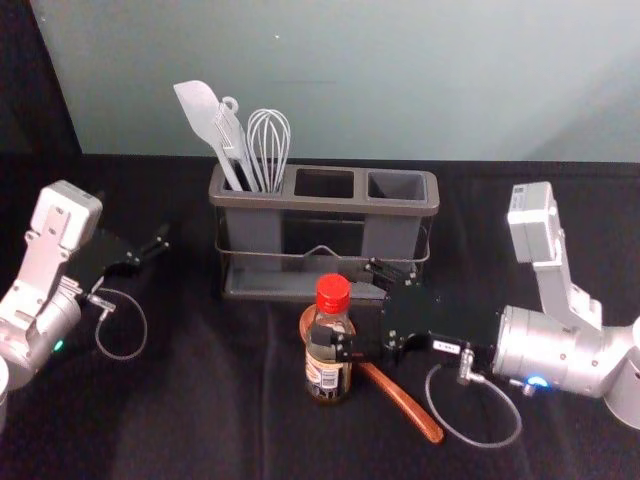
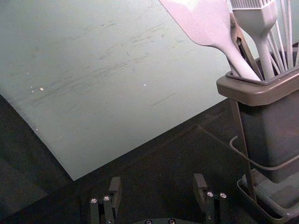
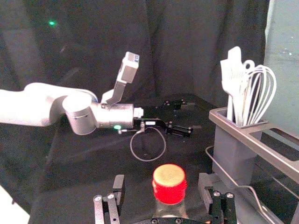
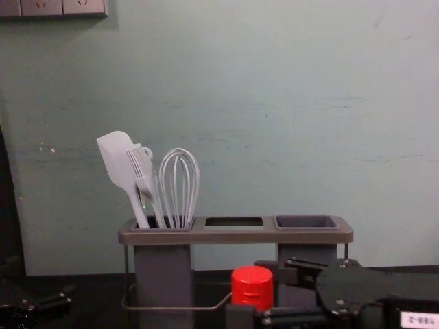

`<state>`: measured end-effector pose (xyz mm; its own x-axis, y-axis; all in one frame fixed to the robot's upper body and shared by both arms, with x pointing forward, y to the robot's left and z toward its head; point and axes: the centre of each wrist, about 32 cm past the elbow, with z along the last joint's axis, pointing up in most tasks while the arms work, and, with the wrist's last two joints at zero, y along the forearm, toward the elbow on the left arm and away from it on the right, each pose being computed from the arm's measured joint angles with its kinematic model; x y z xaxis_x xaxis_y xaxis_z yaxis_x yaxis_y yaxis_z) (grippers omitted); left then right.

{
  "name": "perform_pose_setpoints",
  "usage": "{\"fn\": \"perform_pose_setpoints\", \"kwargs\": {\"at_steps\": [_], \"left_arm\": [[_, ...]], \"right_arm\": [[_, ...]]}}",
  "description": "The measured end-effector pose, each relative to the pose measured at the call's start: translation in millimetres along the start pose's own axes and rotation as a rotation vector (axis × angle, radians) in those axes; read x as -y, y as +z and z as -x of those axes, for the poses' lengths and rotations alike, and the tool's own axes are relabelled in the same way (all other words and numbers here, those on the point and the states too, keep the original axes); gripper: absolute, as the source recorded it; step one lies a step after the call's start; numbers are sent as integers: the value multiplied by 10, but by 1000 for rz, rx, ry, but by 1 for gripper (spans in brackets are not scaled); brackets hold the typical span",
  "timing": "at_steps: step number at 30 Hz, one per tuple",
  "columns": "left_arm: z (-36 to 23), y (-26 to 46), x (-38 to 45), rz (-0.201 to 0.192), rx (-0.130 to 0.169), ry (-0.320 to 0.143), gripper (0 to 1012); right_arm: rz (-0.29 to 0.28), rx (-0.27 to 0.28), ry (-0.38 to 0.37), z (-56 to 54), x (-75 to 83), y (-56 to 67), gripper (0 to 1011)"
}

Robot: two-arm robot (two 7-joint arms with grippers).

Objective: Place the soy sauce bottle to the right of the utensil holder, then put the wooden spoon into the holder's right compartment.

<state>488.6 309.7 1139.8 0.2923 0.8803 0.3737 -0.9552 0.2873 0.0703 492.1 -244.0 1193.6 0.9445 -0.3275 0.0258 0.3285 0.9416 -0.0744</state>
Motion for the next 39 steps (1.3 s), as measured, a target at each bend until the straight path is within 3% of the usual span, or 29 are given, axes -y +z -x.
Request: {"fn": "perform_pose_setpoints", "kwargs": {"at_steps": [13,25,39], "left_arm": [[0,0,0,0,0,0,1005],[0,0,0,0,0,0,1005],[0,0,0,0,0,0,1005]], "right_arm": [[-10,-40,-22,-69,-163,-40,1003],[-11,-40,-23,-69,-156,-36,980],[-13,-37,-20,-67,-150,-34,606]]}}
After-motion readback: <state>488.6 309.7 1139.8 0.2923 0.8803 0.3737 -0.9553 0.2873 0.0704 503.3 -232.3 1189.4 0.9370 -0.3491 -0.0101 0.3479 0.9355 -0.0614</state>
